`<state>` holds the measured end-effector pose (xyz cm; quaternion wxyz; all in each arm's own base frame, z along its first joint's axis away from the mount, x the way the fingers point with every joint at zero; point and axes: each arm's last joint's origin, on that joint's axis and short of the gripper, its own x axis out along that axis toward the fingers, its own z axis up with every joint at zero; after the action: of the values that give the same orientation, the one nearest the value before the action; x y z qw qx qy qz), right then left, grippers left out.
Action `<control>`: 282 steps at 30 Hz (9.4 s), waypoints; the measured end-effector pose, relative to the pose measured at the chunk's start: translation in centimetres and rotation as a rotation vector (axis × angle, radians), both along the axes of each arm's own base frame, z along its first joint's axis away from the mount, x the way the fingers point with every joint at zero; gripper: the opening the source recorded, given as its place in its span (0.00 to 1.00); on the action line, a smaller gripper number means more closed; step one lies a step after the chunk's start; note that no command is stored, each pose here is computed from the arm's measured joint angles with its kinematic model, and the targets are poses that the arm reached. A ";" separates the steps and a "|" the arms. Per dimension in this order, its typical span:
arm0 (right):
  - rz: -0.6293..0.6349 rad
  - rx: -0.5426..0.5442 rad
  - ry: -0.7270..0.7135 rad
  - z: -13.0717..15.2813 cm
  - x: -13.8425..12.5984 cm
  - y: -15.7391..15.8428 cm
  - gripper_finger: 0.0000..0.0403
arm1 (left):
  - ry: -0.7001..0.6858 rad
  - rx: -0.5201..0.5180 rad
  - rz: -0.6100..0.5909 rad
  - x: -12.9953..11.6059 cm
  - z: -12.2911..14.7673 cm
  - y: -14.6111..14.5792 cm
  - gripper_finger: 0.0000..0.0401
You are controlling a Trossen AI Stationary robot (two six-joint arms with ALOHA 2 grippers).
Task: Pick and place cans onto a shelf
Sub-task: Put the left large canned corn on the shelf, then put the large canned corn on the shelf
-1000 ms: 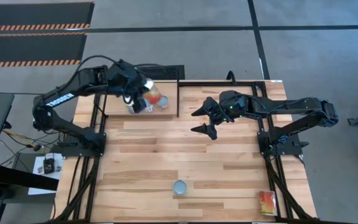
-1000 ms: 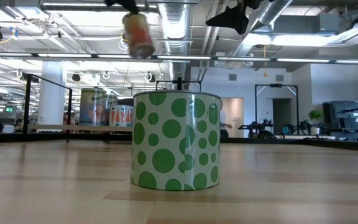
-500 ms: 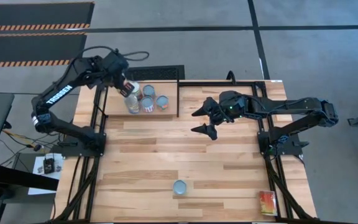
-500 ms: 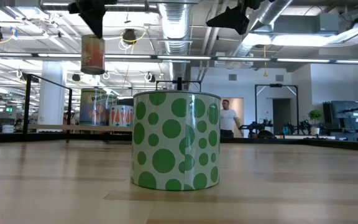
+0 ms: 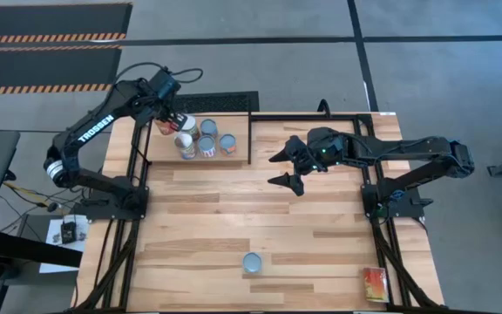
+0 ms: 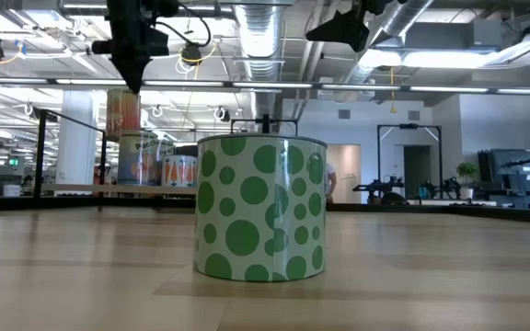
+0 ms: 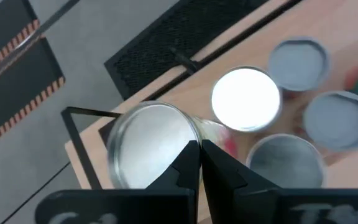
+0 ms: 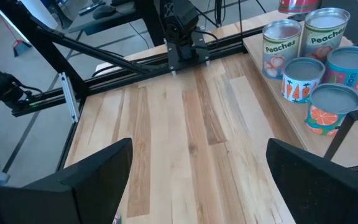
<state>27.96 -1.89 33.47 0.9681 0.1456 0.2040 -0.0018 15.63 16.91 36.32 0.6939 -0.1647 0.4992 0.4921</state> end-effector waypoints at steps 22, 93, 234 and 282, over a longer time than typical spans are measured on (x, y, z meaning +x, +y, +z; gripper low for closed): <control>-0.001 0.001 0.002 0.0 0.0 0.0 0.96 | 0.016 -0.043 0.123 -1.6 -5.0 2.5 0.00; -0.001 0.000 0.001 0.0 0.0 0.0 0.96 | 0.032 -0.161 0.074 -0.6 -9.2 3.9 0.00; -0.686 0.628 1.438 -10.1 -16.2 24.3 0.11 | -0.983 0.152 -0.787 1.4 -4.9 -14.8 0.00; -0.037 0.394 1.722 -15.9 -15.3 28.9 0.02 | -0.976 0.178 -0.770 1.4 -4.8 -15.1 0.00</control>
<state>12.62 26.97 17.60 0.4354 0.2612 0.8567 -0.0911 17.07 1.82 31.47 0.9804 -0.1203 0.1055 0.1147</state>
